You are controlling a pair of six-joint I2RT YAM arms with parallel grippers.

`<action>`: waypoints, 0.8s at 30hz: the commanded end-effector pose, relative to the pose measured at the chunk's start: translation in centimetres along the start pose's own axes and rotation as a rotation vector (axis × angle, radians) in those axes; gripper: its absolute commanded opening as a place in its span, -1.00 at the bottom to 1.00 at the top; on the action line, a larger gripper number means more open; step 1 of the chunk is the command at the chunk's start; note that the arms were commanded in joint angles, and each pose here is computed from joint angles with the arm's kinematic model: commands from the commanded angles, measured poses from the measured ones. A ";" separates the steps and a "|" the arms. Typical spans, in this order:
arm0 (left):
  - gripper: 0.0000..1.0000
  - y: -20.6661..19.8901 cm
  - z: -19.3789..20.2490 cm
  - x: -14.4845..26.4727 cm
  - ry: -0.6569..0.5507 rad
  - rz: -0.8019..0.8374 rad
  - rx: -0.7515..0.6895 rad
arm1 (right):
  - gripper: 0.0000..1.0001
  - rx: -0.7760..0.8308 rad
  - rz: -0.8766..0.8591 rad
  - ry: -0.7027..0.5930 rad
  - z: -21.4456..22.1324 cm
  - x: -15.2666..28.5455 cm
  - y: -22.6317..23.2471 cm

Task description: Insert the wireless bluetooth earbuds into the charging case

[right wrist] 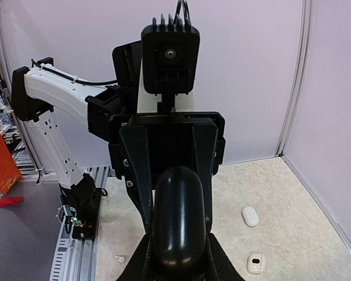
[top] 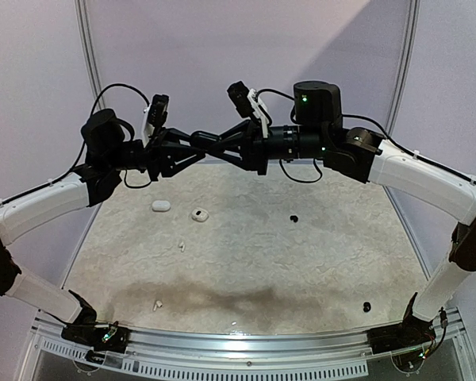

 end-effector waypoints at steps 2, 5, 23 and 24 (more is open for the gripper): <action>-0.48 -0.4 -0.7 -0.3 -0.019 0.024 -0.017 | -1.00 -0.012 0.016 0.029 0.6 -0.3 -0.3; -0.70 -0.3 -0.7 -0.3 -0.019 0.026 -0.017 | -1.00 -0.014 0.018 0.035 0.7 -0.3 -0.4; -1.00 -0.6 0.9 0.0 0.044 0.000 -0.210 | 0.01 -0.049 0.142 0.036 0.4 -0.7 -2.3; -1.00 -0.6 1.1 0.1 0.056 0.000 -0.227 | 0.01 -0.049 0.139 0.034 0.2 -0.7 -2.2</action>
Point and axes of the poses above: each gripper's point midway between its finger pads, its own x axis back along the fingers, its own y axis along the line the jaws close on, z = x × y, the point moved 4 cm from there along x, back along the fingers, and after that the axes turned 8 degrees about -x, right-handed, at the moved point
